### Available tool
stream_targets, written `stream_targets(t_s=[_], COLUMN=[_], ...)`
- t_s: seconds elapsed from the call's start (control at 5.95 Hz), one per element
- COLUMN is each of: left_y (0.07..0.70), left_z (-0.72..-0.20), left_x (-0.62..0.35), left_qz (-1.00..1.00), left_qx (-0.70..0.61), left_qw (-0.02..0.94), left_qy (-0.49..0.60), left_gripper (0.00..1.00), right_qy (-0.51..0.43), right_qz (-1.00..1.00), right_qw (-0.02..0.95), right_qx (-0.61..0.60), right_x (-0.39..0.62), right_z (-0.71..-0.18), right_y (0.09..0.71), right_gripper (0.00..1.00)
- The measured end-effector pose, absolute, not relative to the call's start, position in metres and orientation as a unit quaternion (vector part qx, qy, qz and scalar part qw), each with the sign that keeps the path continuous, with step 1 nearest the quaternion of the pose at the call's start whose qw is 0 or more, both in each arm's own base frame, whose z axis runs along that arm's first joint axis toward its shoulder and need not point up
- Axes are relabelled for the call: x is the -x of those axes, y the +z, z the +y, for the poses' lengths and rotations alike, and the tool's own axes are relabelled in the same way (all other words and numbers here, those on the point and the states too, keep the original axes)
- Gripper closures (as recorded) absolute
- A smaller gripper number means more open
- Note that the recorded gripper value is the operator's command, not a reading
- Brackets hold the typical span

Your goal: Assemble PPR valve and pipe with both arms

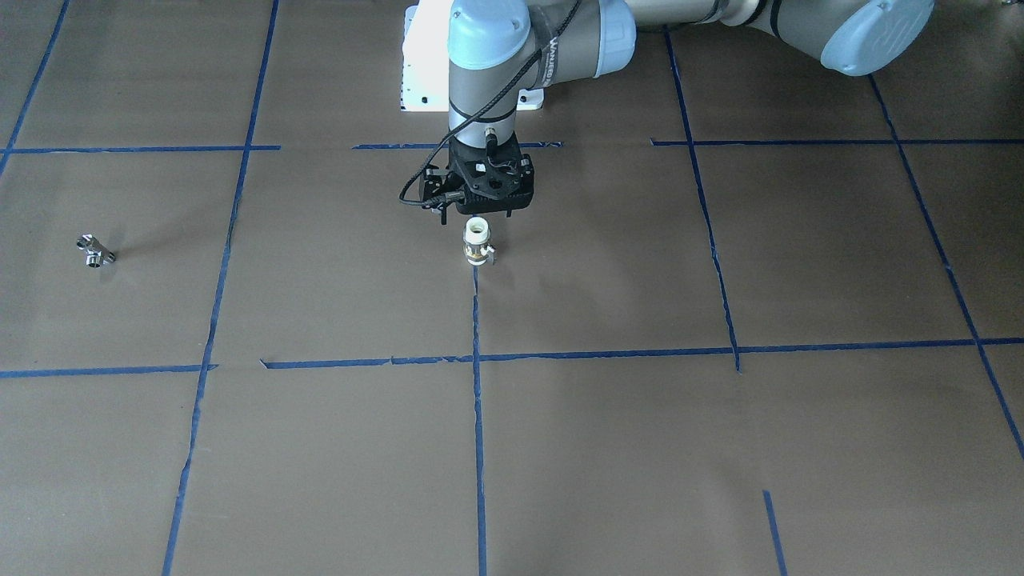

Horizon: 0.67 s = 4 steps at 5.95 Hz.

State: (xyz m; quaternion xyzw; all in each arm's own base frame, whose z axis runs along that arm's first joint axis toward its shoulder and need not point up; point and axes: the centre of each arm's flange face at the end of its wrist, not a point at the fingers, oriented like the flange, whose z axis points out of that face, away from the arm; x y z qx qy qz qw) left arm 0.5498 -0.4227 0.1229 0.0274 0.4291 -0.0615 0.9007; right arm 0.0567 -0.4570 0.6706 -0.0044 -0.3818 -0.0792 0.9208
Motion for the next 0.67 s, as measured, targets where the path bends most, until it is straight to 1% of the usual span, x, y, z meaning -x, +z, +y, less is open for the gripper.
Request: stream_targets(t_s=[0.17, 0.34, 0.5, 0.67], left_y=[0.153, 0.189, 0.237, 0.298], left_z=[-0.418, -0.424, -0.442, -0.471], left_x=[-0.514, -0.470, -0.418, -0.347], left_qz=[0.426, 0.418, 0.401, 0.376], left_qx=[-0.054, -0.076, -0.089, -0.099], left_qw=[0.903, 0.904, 0.907, 0.912], left_qy=[-0.013, 0.040, 0.089, 0.131], left_gripper=[0.00, 0.00, 0.00, 0.00], right_qy=[-0.081, -0.081, -0.089, -0.101], right_qz=[-0.388, -0.405, -0.420, -0.425], right_qw=[0.918, 0.911, 0.903, 0.899], right_qx=[0.000, -0.004, -0.010, -0.016], right_x=[-0.055, -0.050, -0.039, -0.025], right_z=[-0.458, -0.461, -0.468, -0.477], right_y=[0.665, 0.658, 0.644, 0.629], right_gripper=[0.00, 0.00, 0.00, 0.00])
